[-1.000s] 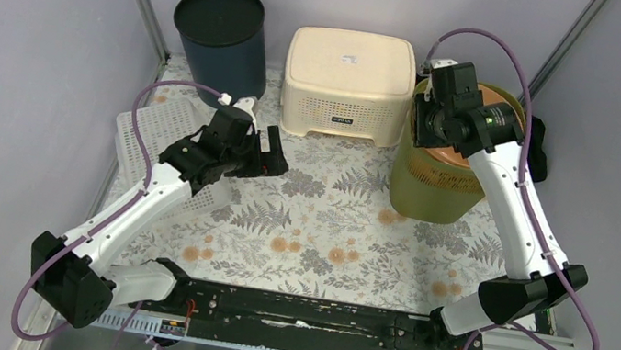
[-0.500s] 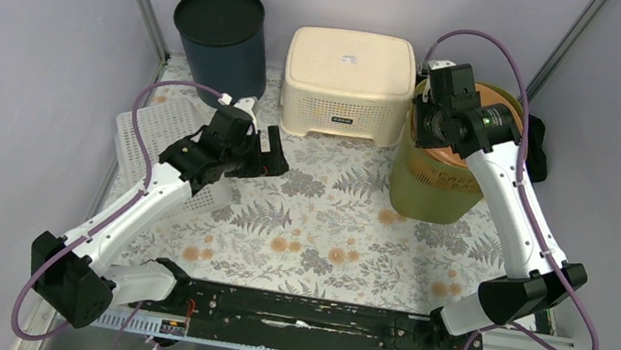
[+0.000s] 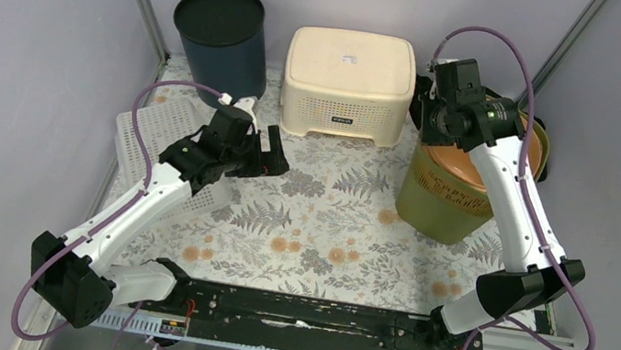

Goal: Turn the large container upside down
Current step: Pick up the container from the container.

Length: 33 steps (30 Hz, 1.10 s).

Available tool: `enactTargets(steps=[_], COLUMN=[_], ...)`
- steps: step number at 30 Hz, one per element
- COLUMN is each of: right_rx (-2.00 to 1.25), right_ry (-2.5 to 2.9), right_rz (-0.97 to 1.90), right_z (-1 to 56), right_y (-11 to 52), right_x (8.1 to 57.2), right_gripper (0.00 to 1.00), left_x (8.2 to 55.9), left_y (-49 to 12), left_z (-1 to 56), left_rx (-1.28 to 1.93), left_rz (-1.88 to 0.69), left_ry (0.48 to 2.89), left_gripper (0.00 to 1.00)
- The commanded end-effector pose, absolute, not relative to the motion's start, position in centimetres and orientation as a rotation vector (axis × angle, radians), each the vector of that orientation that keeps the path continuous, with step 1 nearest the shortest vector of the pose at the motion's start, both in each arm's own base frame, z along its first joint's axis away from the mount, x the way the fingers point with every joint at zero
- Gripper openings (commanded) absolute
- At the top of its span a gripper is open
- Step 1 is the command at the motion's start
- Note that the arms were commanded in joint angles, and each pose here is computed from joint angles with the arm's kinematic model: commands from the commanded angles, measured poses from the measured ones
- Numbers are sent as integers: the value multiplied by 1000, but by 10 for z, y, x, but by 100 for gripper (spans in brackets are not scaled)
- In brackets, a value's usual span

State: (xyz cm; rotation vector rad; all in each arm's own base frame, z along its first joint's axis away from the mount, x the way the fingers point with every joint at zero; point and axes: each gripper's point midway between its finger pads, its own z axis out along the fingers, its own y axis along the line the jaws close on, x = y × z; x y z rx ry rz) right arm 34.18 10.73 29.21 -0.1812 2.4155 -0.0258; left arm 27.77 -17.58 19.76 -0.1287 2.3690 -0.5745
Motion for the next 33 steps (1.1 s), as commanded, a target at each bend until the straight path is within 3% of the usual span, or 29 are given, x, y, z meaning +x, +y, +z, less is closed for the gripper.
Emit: enactTargets(steps=[1,33], right_rx=[-149,-38], right_ry=[2315,2086], right_rz=[-65,-66], right_z=[331,425], right_y=[98,75], right_x=[347,330], right_gripper=[0,0], left_x=[285,287], left_y=[-183,-187], left_z=[215,211], left_rx=[-125,-129], left_rz=[-632,-646], left_ry=[2300,2304], left_gripper=[100,100])
